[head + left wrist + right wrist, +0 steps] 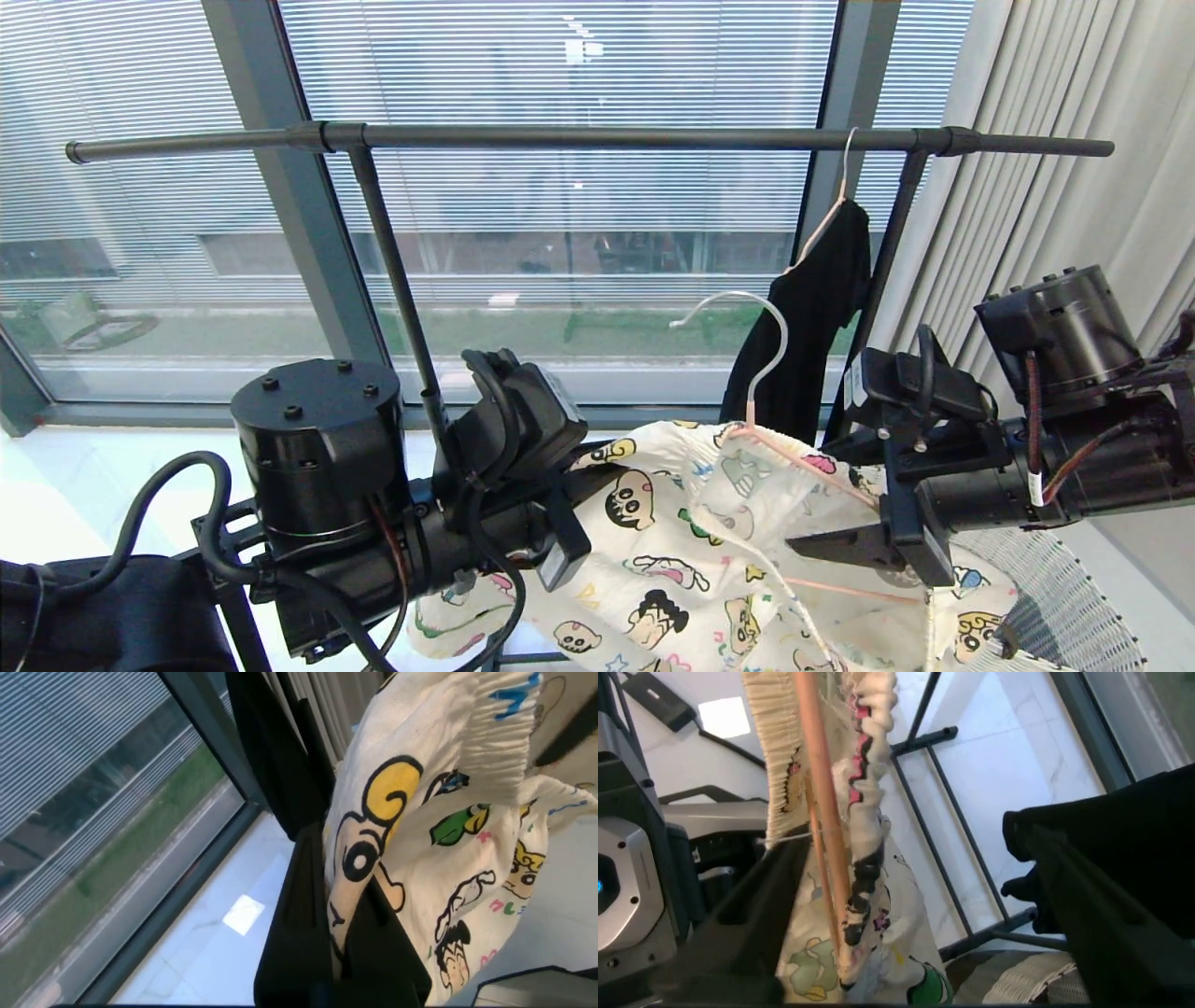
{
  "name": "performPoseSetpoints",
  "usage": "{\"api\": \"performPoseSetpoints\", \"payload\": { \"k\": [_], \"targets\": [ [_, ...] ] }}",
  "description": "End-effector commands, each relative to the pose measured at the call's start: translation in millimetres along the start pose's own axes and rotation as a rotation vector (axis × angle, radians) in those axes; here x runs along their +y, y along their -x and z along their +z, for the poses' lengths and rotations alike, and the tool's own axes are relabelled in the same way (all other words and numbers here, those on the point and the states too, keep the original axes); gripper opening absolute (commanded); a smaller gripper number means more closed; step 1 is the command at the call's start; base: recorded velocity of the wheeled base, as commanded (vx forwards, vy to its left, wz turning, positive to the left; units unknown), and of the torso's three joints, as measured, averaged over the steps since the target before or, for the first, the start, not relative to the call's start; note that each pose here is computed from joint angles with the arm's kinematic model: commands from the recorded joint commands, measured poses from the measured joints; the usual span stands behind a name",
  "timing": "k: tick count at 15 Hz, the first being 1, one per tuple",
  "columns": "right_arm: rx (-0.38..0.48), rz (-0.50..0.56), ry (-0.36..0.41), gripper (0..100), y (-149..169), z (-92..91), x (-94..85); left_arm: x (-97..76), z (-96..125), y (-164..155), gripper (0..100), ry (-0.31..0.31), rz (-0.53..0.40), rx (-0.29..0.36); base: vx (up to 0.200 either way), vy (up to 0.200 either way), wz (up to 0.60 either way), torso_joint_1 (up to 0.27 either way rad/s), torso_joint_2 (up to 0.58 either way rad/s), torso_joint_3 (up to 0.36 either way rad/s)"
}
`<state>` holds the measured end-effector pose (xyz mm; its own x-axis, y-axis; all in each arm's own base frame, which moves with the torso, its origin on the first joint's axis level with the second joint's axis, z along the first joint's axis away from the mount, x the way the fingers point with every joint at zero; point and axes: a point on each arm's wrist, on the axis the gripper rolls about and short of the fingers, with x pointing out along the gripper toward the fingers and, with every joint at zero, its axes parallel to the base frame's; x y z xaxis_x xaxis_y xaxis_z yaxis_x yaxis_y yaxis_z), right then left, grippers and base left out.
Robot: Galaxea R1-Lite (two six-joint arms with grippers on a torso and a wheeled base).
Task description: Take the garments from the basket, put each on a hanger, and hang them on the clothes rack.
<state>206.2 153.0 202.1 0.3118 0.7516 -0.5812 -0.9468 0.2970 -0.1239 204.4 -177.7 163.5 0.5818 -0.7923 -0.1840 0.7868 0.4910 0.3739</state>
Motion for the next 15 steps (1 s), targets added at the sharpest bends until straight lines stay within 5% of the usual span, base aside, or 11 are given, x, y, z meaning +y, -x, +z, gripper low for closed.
{"api": "performPoseSetpoints", "payload": {
  "k": [1,8,9,13,15],
  "targets": [
    [0.009,0.003,-0.004,0,-3.7,-1.3,-1.3,-0.5,1.0,-0.2,0,-0.001,0.000,-0.006,0.000,0.000,0.00,0.000,0.00,0.000],
    [-0.059,-0.056,0.048,0,-1.5,5.3,-4.2,-3.2,-1.9,3.6,0,-0.003,0.025,-0.012,0.000,0.000,0.00,0.000,0.00,0.000],
    [-0.075,-0.070,0.098,0,0.9,5.9,-4.2,-4.2,-2.1,5.1,100,-0.005,0.033,-0.031,0.000,0.000,0.00,0.000,0.00,0.000],
    [-0.115,-0.161,0.331,0,10.9,-1.3,-15.9,-3.0,-3.4,8.9,100,0.000,0.076,-0.021,0.000,0.000,0.00,0.000,0.00,0.000],
    [-0.133,-0.217,0.360,0,17.3,-5.6,-26.3,-1.7,-12.6,19.6,100,0.008,0.096,0.013,0.000,0.000,0.00,0.000,0.00,0.000]
  ]
}}
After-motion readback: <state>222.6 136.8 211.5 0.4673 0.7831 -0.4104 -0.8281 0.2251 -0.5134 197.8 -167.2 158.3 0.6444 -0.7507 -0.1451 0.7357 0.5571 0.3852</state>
